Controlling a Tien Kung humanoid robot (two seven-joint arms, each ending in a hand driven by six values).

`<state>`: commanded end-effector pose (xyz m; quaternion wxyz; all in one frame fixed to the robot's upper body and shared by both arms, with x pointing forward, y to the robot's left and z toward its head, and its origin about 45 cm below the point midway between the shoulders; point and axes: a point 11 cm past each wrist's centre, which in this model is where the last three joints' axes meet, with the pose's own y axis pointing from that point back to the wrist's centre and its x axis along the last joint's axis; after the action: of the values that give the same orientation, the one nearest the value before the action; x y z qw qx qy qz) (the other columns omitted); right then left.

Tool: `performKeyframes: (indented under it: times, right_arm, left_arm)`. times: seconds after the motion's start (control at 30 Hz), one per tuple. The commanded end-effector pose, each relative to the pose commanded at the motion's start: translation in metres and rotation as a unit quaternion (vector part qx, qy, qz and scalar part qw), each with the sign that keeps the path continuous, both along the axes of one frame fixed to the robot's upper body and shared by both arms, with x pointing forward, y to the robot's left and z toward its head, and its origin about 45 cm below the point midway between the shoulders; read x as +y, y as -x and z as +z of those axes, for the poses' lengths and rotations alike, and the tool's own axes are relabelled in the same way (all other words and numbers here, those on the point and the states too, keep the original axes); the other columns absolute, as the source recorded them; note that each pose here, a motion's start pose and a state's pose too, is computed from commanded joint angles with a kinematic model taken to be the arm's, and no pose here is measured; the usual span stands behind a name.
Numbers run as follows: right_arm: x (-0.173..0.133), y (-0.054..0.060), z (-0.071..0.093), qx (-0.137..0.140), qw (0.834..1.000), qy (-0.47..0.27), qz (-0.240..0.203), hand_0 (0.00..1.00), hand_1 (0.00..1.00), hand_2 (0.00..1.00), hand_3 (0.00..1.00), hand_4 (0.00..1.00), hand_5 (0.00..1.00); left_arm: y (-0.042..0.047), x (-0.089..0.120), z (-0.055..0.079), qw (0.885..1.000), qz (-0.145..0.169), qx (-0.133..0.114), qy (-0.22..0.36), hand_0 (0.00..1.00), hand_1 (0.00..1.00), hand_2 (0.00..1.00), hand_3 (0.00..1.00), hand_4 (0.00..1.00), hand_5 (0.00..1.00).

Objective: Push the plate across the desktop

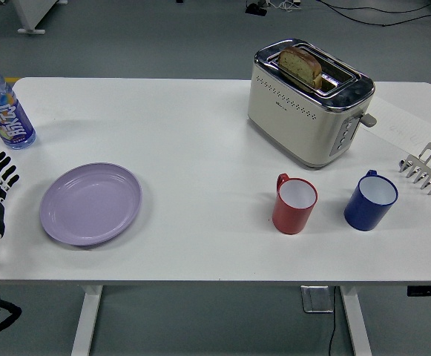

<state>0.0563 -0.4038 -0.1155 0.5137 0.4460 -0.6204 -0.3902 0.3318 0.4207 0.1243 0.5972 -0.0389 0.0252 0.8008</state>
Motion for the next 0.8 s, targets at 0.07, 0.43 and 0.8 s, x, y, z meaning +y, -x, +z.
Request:
performKeyframes:
  times: [0.07,0.43,0.8]
  right_arm:
    - [0.0,-0.001,0.0,0.0,1.0,0.0,0.0,0.669,0.658,0.736,0.691,0.3,0.308]
    - [0.0,-0.005,0.001,-0.003,1.0,0.0,0.002,0.669,0.657,0.736,0.691,0.299,0.305]
    - [0.0,-0.007,0.001,-0.004,1.0,0.0,0.004,0.667,0.658,0.735,0.69,0.299,0.307]
  left_arm:
    - [-0.0007,-0.002,-0.001,1.0,-0.002,0.0,0.0,0.845,0.882,0.899,0.843,0.537,0.998]
    - [-0.0013,-0.014,-0.008,1.0,-0.014,0.006,0.001,0.854,0.886,0.898,0.831,0.524,0.998]
    - [-0.0071,-0.034,-0.011,1.0,-0.028,0.003,0.005,0.856,0.887,0.897,0.824,0.523,0.998]
